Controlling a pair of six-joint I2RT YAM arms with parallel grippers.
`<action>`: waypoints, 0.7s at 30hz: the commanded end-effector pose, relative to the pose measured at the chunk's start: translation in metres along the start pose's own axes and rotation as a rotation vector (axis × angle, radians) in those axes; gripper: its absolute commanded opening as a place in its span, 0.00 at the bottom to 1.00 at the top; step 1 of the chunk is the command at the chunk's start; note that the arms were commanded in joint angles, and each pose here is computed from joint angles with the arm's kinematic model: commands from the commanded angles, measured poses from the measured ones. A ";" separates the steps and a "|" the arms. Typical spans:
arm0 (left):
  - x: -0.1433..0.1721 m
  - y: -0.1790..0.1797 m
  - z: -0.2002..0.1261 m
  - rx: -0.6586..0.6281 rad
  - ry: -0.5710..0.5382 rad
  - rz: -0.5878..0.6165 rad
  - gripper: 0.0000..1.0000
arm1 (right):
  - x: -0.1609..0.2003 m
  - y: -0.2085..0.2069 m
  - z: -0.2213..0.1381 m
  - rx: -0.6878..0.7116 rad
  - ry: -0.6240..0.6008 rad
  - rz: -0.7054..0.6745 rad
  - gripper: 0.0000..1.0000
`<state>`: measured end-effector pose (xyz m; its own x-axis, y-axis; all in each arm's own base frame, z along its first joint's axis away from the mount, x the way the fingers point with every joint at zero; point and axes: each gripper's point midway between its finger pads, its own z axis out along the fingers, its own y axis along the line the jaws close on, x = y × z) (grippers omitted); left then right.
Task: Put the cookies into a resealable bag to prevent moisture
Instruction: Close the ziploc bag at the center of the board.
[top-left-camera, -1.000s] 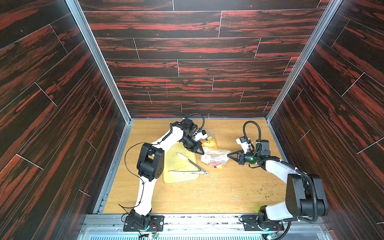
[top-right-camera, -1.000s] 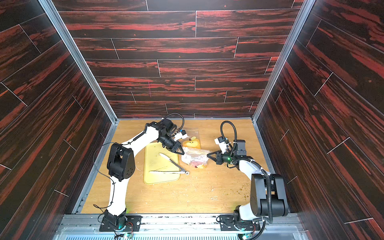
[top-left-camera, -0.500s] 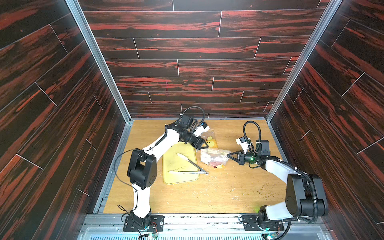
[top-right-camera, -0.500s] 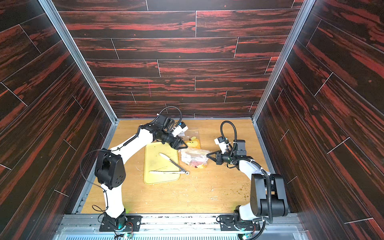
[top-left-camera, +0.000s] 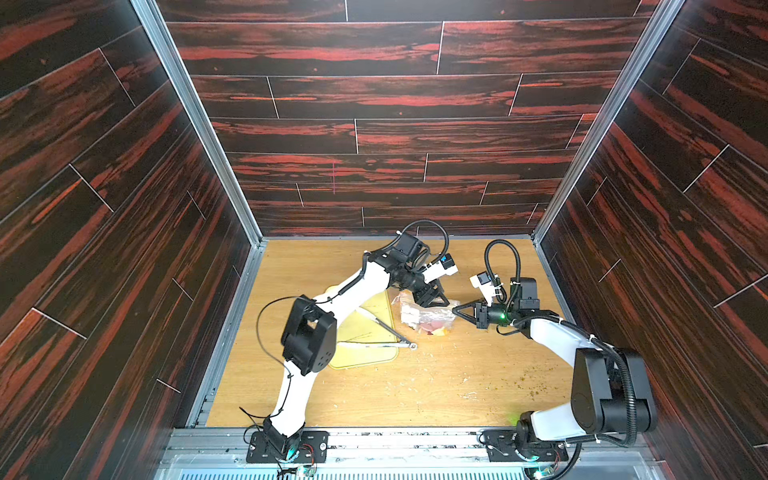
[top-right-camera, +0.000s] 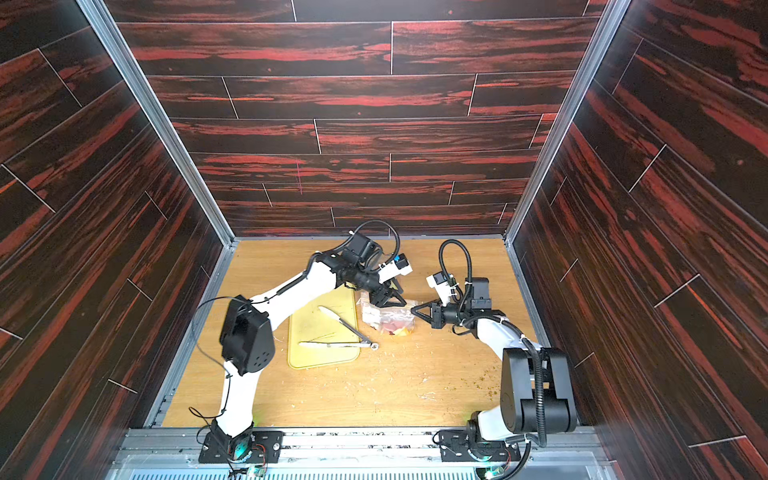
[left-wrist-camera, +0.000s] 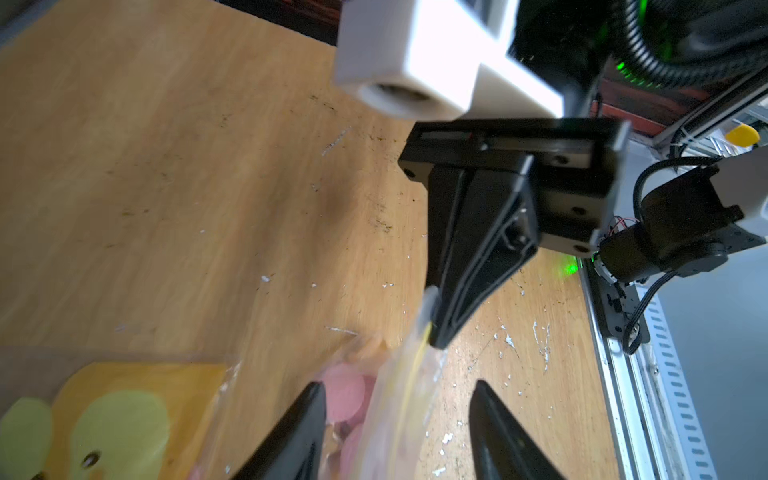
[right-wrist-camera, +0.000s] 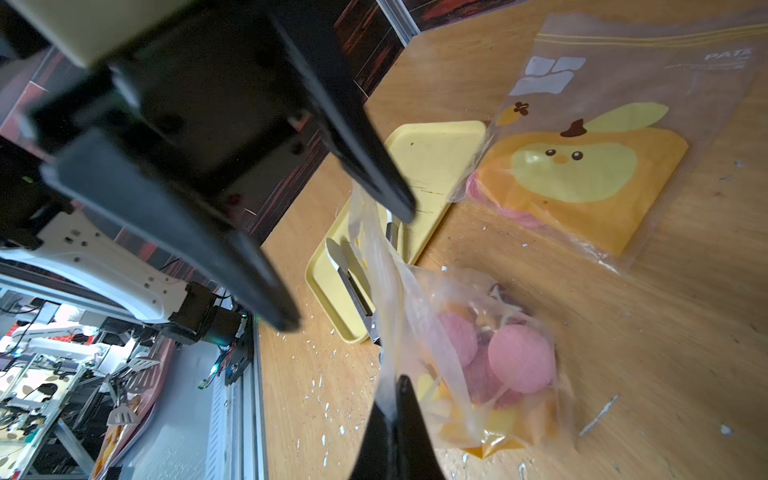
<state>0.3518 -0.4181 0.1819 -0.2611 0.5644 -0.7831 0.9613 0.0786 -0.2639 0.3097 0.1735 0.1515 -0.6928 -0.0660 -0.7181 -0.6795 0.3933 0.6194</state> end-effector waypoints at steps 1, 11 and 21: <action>0.000 -0.006 0.007 0.056 0.002 0.028 0.53 | -0.008 0.014 -0.002 -0.041 -0.006 -0.052 0.00; 0.006 -0.020 0.018 0.150 0.028 0.013 0.32 | -0.009 0.016 -0.002 -0.034 -0.008 -0.073 0.00; 0.015 -0.026 0.021 0.199 0.053 -0.037 0.26 | -0.009 0.014 -0.002 -0.015 -0.009 -0.067 0.00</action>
<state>0.3294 -0.4292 0.1646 -0.2919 0.6001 -0.7448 0.9248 -0.0216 -0.3798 0.3071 0.1749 0.1519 -0.6882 -0.0748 -0.7216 -0.6869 0.3873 0.6150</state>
